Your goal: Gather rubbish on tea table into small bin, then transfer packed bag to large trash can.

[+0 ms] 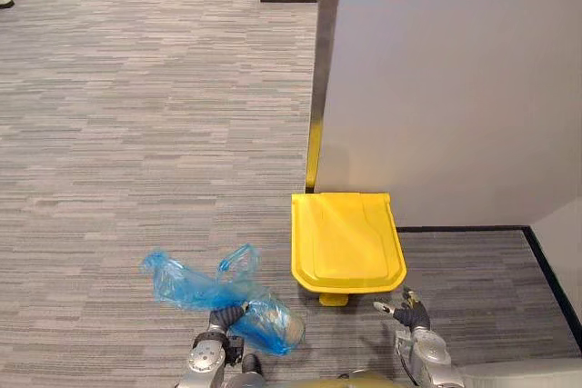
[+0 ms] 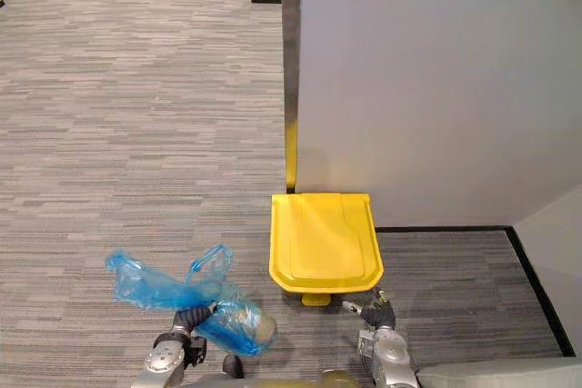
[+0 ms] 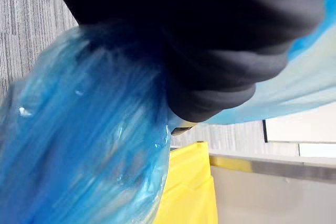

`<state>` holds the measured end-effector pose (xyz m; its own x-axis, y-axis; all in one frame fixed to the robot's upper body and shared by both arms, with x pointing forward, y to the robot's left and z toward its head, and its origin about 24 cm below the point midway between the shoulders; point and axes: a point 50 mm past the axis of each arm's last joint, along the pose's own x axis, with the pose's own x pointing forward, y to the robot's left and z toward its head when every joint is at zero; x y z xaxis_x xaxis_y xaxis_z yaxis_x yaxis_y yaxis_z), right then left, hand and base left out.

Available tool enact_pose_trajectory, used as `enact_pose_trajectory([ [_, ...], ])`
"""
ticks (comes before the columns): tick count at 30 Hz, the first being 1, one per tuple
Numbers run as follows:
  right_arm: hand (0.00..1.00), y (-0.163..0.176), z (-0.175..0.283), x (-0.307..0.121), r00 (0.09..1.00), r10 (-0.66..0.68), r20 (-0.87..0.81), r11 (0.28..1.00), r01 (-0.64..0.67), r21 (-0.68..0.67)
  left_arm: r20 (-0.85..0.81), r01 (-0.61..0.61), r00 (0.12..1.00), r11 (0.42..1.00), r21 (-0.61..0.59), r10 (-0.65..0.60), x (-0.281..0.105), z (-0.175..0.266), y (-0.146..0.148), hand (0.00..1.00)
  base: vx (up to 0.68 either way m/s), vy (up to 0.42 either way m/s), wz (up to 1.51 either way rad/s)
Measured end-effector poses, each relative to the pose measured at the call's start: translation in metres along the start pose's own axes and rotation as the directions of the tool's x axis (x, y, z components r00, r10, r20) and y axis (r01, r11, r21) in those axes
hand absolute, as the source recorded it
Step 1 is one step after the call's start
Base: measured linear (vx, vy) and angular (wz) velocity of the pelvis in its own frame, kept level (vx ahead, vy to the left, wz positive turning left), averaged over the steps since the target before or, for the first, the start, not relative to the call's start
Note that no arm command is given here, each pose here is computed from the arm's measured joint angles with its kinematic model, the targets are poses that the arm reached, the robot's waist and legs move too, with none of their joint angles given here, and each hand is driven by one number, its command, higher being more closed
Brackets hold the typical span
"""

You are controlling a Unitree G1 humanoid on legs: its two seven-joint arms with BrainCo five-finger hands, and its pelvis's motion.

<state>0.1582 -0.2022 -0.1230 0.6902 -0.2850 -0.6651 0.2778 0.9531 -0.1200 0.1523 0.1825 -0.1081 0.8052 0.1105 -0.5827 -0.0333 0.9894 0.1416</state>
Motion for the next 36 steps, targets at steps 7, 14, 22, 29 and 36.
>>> enact_pose_trajectory([
  [7,0.00,-0.010,-0.011,-0.005,0.999,-0.020,-0.031,1.000,0.020,-0.016,-0.036,-0.004,0.999,1.000,0.001,0.004,-0.003,-0.009,0.001,1.00,-0.18,0.029,-0.03],
  [14,0.00,-0.012,-0.010,-0.004,0.999,-0.027,-0.025,0.999,0.027,-0.019,-0.029,-0.030,0.999,1.000,-0.007,0.030,-0.001,-0.006,0.007,1.00,-0.08,0.024,0.14],
  [22,0.00,-0.010,-0.003,-0.002,1.000,-0.025,-0.004,1.000,0.025,-0.011,-0.024,-0.055,0.998,0.998,-0.022,0.054,0.000,-0.005,0.012,1.00,0.07,0.007,-0.23],
  [29,0.00,-0.008,0.008,0.003,1.000,-0.017,0.025,1.000,0.018,-0.017,-0.022,-0.054,0.998,0.998,-0.022,0.054,0.000,-0.004,0.013,1.00,0.12,0.005,-0.44],
  [36,0.00,-0.007,0.011,0.005,0.999,-0.011,0.030,1.000,0.011,-0.028,-0.010,-0.062,0.998,0.998,-0.023,0.062,0.002,-0.001,0.013,1.00,-0.01,0.030,-0.23],
])
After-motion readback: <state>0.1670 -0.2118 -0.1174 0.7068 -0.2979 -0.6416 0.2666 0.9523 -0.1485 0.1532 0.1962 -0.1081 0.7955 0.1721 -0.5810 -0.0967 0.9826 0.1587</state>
